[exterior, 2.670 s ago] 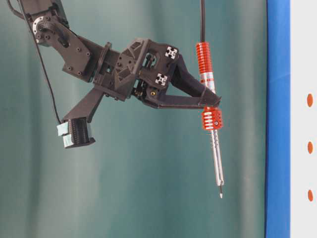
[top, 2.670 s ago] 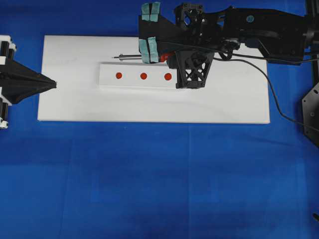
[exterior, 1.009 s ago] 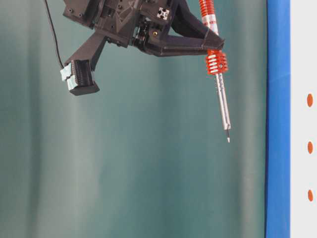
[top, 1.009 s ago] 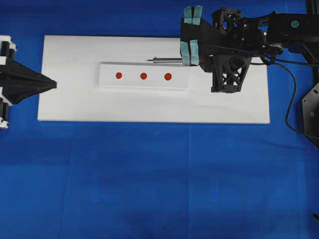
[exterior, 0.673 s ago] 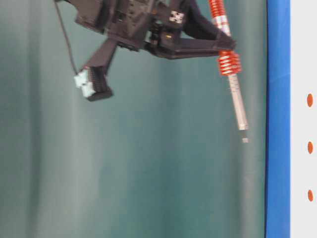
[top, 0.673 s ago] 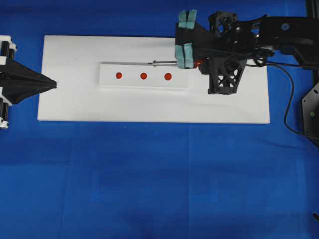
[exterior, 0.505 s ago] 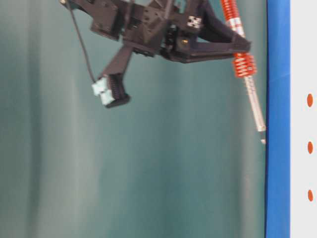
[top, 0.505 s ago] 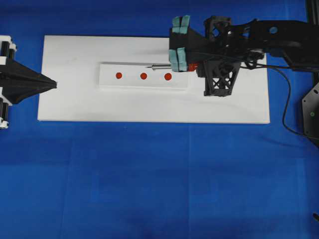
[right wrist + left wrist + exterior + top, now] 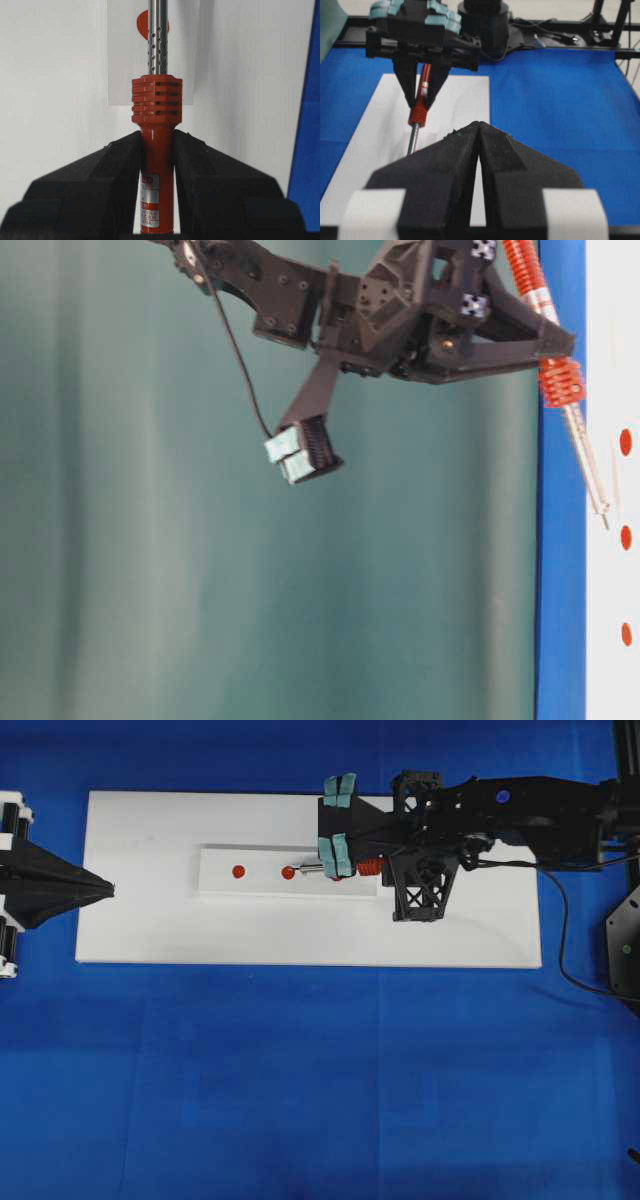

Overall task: Touch the tip of the soldering iron to the mark.
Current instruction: 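Lower the iron tip onto the middle red dot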

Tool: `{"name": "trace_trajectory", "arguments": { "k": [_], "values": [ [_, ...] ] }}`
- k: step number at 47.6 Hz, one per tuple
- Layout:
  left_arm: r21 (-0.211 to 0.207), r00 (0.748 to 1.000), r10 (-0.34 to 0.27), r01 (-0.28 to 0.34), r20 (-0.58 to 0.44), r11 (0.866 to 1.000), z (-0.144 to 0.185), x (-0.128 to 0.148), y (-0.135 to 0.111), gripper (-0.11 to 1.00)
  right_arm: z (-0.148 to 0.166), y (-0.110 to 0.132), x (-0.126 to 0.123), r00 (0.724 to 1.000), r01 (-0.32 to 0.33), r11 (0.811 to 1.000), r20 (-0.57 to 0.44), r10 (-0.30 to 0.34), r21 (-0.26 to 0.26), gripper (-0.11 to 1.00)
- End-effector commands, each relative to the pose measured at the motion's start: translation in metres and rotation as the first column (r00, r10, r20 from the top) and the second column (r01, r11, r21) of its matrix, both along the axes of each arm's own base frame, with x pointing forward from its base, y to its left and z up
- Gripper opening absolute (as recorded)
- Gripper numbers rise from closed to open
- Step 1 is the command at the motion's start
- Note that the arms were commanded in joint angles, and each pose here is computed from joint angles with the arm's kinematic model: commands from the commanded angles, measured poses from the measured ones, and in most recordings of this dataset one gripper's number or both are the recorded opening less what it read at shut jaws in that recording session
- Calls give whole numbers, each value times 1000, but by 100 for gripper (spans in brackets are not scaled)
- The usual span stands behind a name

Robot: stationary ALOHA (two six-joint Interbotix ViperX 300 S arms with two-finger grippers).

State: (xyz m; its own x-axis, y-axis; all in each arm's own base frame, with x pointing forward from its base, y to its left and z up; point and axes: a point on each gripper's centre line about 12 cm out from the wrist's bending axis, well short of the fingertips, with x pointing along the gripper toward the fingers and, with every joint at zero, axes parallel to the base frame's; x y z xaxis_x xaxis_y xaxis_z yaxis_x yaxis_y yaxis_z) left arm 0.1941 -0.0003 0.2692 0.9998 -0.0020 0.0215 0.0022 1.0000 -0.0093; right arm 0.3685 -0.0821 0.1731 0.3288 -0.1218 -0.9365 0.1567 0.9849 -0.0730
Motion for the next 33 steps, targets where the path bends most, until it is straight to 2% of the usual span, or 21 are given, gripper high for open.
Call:
{"name": "trace_trajectory", "arguments": {
  "k": [1, 33],
  "values": [
    [0, 1000, -2, 2, 8, 1000, 3, 2, 0, 0, 9, -1, 6, 999, -2, 1000, 36, 2, -9, 6],
    [0, 1000, -2, 2, 6, 1000, 2, 2, 0, 0, 3, -1, 7, 1000, -4, 1000, 21, 4, -7, 6]
  ]
}}
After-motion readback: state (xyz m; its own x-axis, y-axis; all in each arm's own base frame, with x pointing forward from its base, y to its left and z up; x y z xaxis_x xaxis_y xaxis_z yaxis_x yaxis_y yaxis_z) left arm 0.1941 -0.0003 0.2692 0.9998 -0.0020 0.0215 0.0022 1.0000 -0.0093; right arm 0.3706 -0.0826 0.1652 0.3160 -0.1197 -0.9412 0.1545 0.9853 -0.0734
